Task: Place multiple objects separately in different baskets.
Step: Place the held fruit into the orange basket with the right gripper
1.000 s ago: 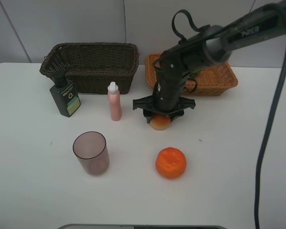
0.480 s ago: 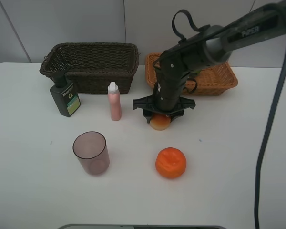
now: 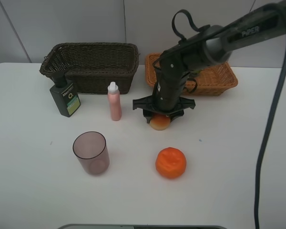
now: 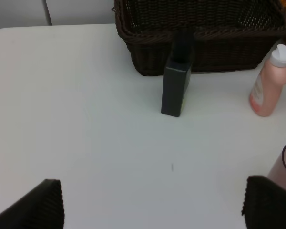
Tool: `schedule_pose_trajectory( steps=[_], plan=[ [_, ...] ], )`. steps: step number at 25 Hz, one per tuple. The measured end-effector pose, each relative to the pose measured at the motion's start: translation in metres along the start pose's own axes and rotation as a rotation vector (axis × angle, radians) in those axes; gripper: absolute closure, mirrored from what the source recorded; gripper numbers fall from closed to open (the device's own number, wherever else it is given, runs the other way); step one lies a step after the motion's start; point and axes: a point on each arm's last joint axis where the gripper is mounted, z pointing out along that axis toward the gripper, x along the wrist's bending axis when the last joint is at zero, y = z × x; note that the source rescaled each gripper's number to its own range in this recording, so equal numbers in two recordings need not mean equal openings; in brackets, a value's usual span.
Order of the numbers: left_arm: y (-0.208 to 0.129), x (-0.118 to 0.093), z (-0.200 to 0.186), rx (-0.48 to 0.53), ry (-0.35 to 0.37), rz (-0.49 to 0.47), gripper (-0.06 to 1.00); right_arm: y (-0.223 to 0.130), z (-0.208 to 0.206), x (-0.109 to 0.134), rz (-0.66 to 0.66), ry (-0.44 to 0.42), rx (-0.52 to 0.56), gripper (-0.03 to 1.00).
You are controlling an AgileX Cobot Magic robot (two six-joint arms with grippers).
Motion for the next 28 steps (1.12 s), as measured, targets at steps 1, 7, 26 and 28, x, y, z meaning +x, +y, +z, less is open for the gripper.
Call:
schedule_pose_trajectory(
  steps=[1,7,26,28],
  plan=[
    [0.000,0.000,0.000,0.000,0.000,0.000,-0.01,0.000,0.000,0.000,0.000,0.000,0.000,0.95],
    [0.000,0.000,0.000,0.000,0.000,0.000,-0.01,-0.001,-0.007,-0.001,-0.010,-0.010,0.015,0.95],
    [0.000,0.000,0.000,0.000,0.000,0.000,-0.01,0.061,-0.102,-0.003,-0.103,-0.027,-0.058,0.96],
    [0.000,0.000,0.000,0.000,0.000,0.000,-0.01,0.071,-0.108,-0.007,-0.082,-0.013,-0.094,0.96]
  ],
)
